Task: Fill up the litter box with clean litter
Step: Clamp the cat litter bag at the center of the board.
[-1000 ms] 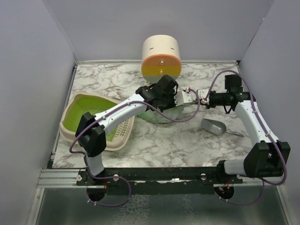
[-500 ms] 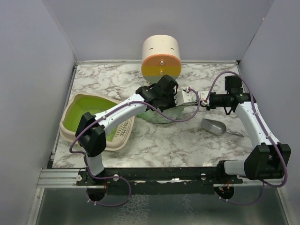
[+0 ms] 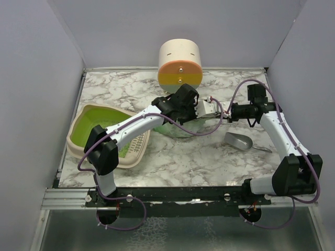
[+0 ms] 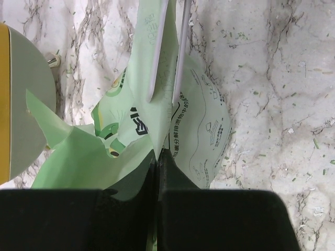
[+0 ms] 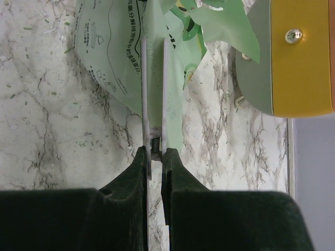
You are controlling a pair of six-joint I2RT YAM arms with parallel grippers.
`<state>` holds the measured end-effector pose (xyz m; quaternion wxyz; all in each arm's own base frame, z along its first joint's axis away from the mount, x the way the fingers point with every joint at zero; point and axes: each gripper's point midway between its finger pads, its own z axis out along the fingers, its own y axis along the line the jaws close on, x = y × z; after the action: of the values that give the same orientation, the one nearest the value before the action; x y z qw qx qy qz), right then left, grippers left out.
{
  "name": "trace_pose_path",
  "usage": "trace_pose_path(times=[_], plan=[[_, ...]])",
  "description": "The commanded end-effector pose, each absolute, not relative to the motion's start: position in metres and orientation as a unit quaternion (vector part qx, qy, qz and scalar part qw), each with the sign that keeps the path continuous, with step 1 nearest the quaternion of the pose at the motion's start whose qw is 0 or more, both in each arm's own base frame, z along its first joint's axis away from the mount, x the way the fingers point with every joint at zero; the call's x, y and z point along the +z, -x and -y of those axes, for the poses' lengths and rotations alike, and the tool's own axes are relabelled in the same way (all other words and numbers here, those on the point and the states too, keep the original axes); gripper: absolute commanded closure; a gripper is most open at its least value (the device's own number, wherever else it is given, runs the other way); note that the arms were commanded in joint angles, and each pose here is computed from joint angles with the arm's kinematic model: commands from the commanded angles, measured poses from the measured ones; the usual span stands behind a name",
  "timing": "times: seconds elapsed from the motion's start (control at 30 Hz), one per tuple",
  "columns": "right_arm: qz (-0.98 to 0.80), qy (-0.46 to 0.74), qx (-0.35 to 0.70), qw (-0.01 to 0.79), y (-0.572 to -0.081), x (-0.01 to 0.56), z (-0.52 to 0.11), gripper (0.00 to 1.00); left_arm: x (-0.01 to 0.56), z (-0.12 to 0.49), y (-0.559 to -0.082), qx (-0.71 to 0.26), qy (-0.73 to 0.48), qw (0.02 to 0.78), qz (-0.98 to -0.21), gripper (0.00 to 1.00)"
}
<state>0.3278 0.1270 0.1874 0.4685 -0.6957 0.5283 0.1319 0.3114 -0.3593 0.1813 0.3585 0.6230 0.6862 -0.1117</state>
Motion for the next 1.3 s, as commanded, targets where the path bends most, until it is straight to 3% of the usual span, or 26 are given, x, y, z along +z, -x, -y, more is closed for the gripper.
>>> trace_pose_path(times=[0.0, 0.8, 1.27], plan=[[-0.511, 0.7, 0.148, 0.477, -0.33, 0.188, -0.14, 0.99, 0.236, 0.384, -0.311, -0.158, -0.607, 0.442, -0.641, 1.0], [-0.497, 0.702, 0.196, 0.471, -0.319, 0.177, -0.174, 0.99, 0.249, 0.387, -0.313, -0.163, -0.598, 0.463, -0.634, 1.0], [-0.529, 0.698, 0.156, 0.456, -0.328, 0.145, -0.162, 0.99, 0.252, 0.388, -0.314, -0.162, -0.596, 0.466, -0.633, 1.0]])
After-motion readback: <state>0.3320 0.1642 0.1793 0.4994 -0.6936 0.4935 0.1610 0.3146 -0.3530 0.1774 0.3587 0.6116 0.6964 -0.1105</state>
